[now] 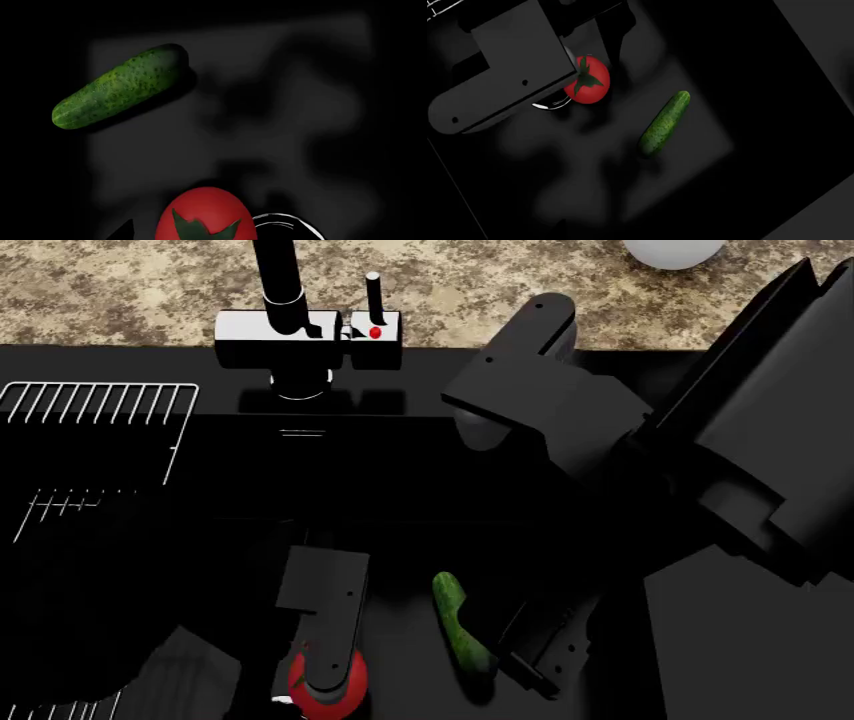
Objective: Pick the vegetables from the sink and place them on the cutting board.
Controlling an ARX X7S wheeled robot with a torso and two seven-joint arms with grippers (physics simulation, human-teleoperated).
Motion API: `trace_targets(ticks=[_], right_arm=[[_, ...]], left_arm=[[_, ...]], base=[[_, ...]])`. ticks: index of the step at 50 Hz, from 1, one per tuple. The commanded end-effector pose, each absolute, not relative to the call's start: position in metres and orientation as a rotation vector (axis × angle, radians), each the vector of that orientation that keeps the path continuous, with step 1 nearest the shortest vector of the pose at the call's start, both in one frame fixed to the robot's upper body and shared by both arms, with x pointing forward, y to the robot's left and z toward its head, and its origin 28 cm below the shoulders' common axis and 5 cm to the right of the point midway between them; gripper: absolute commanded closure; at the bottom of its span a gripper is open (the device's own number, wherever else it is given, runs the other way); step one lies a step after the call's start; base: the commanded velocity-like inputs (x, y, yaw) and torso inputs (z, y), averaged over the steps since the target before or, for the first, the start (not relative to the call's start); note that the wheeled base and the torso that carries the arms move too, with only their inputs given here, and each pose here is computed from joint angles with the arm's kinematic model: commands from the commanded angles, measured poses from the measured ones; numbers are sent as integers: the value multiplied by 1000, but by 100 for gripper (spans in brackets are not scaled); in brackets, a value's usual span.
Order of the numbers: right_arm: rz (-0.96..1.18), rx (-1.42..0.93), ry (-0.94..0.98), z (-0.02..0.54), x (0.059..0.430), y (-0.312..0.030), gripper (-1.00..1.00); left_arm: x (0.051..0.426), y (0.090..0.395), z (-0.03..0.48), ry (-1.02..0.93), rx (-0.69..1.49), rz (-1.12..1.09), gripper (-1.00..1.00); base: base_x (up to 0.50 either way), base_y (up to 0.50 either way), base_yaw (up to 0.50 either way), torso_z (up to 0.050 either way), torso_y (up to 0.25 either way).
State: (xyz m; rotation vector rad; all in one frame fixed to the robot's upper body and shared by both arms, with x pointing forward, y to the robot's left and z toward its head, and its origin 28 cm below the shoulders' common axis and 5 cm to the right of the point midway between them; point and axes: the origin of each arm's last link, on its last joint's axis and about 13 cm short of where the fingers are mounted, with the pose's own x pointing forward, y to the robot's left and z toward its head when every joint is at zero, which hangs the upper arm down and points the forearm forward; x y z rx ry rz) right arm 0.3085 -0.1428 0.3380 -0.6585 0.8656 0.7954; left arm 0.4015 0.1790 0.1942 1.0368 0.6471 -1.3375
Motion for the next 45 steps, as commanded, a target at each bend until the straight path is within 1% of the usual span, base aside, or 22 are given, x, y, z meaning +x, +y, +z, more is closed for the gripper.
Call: trace_targets(ticks=[1, 9, 10, 12, 15, 17, 18, 20, 21, 24, 29, 32, 34, 38, 39, 40, 44, 45], right_arm=[[806, -646, 875, 329, 308, -144, -100], [804, -643, 873, 328, 306, -144, -100], [803, -645, 871, 328, 307, -145, -100], [801, -648, 869, 328, 306, -145, -100], [801, -652, 860, 328, 307, -145, -100], [799, -651, 850, 328, 307, -145, -100], [796, -651, 849, 326, 307, -146, -100], [795, -654, 839, 330, 306, -145, -100], [786, -659, 821, 332, 305, -145, -100], [776, -658, 806, 330, 303, -146, -100], [755, -674, 788, 335, 302, -144, -100], [697, -690, 766, 338, 306, -146, -100], [660, -730, 749, 339, 308, -144, -100], [642, -723, 757, 337, 310, -142, -100], [648, -721, 771, 337, 311, -141, -100], [646, -721, 772, 337, 311, -141, -100], [664, -726, 777, 332, 310, -142, -100], [662, -731, 774, 331, 311, -141, -100]], left_arm=[[415, 173, 166, 708, 1052, -1325, -100], [414, 172, 150, 716, 1076, -1336, -100], [413, 172, 147, 646, 1094, -1352, 100], [415, 171, 144, 551, 1108, -1337, 100], [414, 171, 149, 550, 1107, -1340, 100], [410, 172, 149, 521, 1111, -1353, 100], [408, 173, 151, 466, 1124, -1336, 100], [409, 178, 170, 326, 1067, -1276, 100], [408, 183, 183, 285, 1000, -1262, 100], [400, 192, 203, 209, 944, -1215, 100], [386, 201, 220, 143, 928, -1191, 100], [373, 214, 236, 98, 927, -1146, 100], [361, 224, 249, 17, 883, -1134, 100], [351, 238, 271, -67, 833, -1073, 100], [346, 240, 272, -87, 840, -1059, 100], [345, 240, 272, -166, 863, -1011, 100], [334, 247, 270, -204, 821, -948, 100], [335, 249, 270, -243, 825, -897, 100]], base=[[28, 0, 0, 0, 0], [29, 0, 0, 0, 0], [29, 0, 0, 0, 0], [30, 0, 0, 0, 0], [31, 0, 0, 0, 0], [32, 0, 0, 0, -8], [32, 0, 0, 0, 0], [32, 0, 0, 0, -5], [33, 0, -2, 0, 0], [31, 0, -1, 0, 0], [31, 0, 0, 0, 0], [31, 0, 0, 0, 0], [30, 0, 0, 0, 0], [30, 0, 0, 0, 0], [31, 0, 0, 0, 0], [31, 0, 0, 0, 0], [32, 0, 0, 0, 0], [32, 0, 0, 0, 0]])
